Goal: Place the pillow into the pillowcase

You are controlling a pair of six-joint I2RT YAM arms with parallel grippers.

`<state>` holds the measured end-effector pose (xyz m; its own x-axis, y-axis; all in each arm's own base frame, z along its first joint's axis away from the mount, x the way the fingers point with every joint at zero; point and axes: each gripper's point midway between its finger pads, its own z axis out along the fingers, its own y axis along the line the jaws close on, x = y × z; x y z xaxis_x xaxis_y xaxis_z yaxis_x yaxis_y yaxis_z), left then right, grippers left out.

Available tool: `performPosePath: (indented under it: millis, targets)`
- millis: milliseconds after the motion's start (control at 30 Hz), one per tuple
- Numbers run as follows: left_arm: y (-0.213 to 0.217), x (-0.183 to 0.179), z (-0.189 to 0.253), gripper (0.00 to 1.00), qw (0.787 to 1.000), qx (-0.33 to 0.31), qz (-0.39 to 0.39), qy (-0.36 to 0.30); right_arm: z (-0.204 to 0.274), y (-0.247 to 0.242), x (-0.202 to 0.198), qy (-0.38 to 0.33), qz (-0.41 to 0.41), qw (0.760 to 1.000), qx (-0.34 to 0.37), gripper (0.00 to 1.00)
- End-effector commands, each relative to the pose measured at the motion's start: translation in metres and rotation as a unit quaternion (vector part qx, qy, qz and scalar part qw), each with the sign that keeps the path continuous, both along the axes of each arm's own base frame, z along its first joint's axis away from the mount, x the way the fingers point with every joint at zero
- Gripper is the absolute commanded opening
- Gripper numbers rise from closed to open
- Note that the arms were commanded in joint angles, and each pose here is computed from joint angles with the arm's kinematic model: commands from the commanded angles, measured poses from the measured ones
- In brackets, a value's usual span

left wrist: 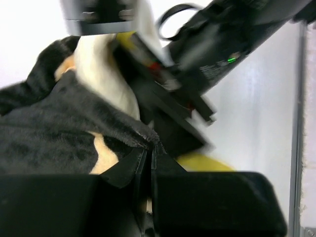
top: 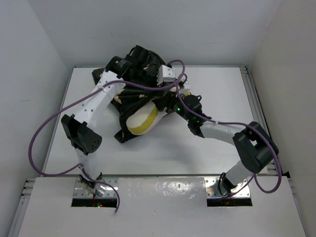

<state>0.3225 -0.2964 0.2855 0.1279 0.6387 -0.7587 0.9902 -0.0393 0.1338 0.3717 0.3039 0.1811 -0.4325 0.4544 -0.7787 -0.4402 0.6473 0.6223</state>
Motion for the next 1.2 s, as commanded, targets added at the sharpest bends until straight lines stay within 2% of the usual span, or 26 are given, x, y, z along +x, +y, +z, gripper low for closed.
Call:
performPosePath:
  millis: [0,33,67,100,167,233,267,300,367,433,500,533,600,633,667,767,800,833,867,967,1000,1100,1167]
  targets:
    - [0.002,-0.036,0.085,0.00,0.993,-0.116,0.022,-0.008,-0.047,-0.011,-0.012,0.050,0.070,0.991,-0.102,0.72]
    - [0.008,-0.010,0.090,0.00,0.990,-0.122,0.065,-0.038,-0.035,-0.006,-0.032,0.034,0.128,0.986,-0.104,0.75]
    - [0.025,0.015,0.078,0.00,0.985,-0.099,0.137,-0.041,-0.039,-0.011,-0.049,0.037,0.162,0.979,-0.121,0.77]
    - [0.043,0.040,0.081,0.00,0.976,-0.101,0.185,-0.062,-0.044,-0.019,-0.065,0.007,0.205,0.967,-0.152,0.77]
    - [0.071,0.068,0.072,0.00,0.960,-0.084,0.259,-0.065,-0.026,-0.034,-0.103,-0.023,0.276,0.943,-0.182,0.76]
    - [0.079,0.077,0.071,0.00,0.956,-0.084,0.274,-0.067,-0.007,-0.047,-0.115,-0.041,0.284,0.934,-0.211,0.76]
    - [0.081,0.079,0.069,0.00,0.955,-0.083,0.276,-0.065,0.000,-0.058,-0.133,-0.026,0.295,0.927,-0.229,0.76]
    - [0.080,0.079,0.069,0.00,0.956,-0.085,0.272,-0.065,0.019,-0.061,-0.132,-0.060,0.296,0.922,-0.244,0.65]
    - [0.073,0.075,0.073,0.00,0.961,-0.090,0.253,-0.067,0.036,-0.070,-0.139,-0.075,0.294,0.921,-0.246,0.48]
    - [0.067,0.067,0.075,0.00,0.966,-0.086,0.234,-0.067,0.053,-0.078,-0.129,-0.097,0.274,0.929,-0.229,0.35]
    - [0.062,0.057,0.071,0.00,0.973,-0.067,0.206,-0.077,0.064,-0.090,-0.114,-0.099,0.237,0.942,-0.214,0.33]
    - [0.064,0.055,0.074,0.00,0.974,-0.058,0.198,-0.095,0.073,-0.095,-0.102,-0.115,0.212,0.948,-0.207,0.44]
    - [0.067,0.048,0.073,0.00,0.975,-0.044,0.194,-0.101,0.074,-0.118,-0.074,-0.093,0.150,0.965,-0.194,0.85]
    - [0.070,0.046,0.076,0.00,0.975,-0.040,0.191,-0.111,0.073,-0.126,-0.062,-0.086,0.131,0.969,-0.190,0.95]
    - [0.074,0.045,0.078,0.00,0.974,-0.038,0.192,-0.115,0.067,-0.140,-0.050,-0.067,0.112,0.973,-0.192,0.99]
    - [0.082,0.039,0.090,0.00,0.973,-0.042,0.186,-0.131,0.024,-0.157,-0.025,0.015,0.108,0.968,-0.224,0.99]
    - [0.083,0.036,0.097,0.00,0.972,-0.048,0.185,-0.136,0.003,-0.165,-0.014,0.037,0.102,0.960,-0.259,0.97]
    - [0.083,0.035,0.101,0.00,0.972,-0.052,0.183,-0.139,-0.008,-0.170,-0.010,0.042,0.099,0.955,-0.278,0.94]
    - [0.082,0.033,0.101,0.00,0.973,-0.053,0.180,-0.137,-0.026,-0.172,-0.011,0.038,0.110,0.944,-0.309,0.84]
    - [0.079,0.027,0.108,0.00,0.974,-0.063,0.167,-0.138,-0.065,-0.180,-0.009,0.022,0.106,0.930,-0.352,0.73]
    - [0.078,0.025,0.109,0.00,0.975,-0.064,0.162,-0.136,-0.071,-0.181,-0.008,0.014,0.103,0.930,-0.353,0.74]
    - [0.077,0.018,0.109,0.00,0.978,-0.064,0.150,-0.134,-0.056,-0.171,0.016,-0.085,0.070,0.932,-0.345,0.93]
    - [0.078,0.012,0.110,0.00,0.978,-0.062,0.145,-0.133,-0.056,-0.160,0.026,-0.097,0.085,0.932,-0.340,0.96]
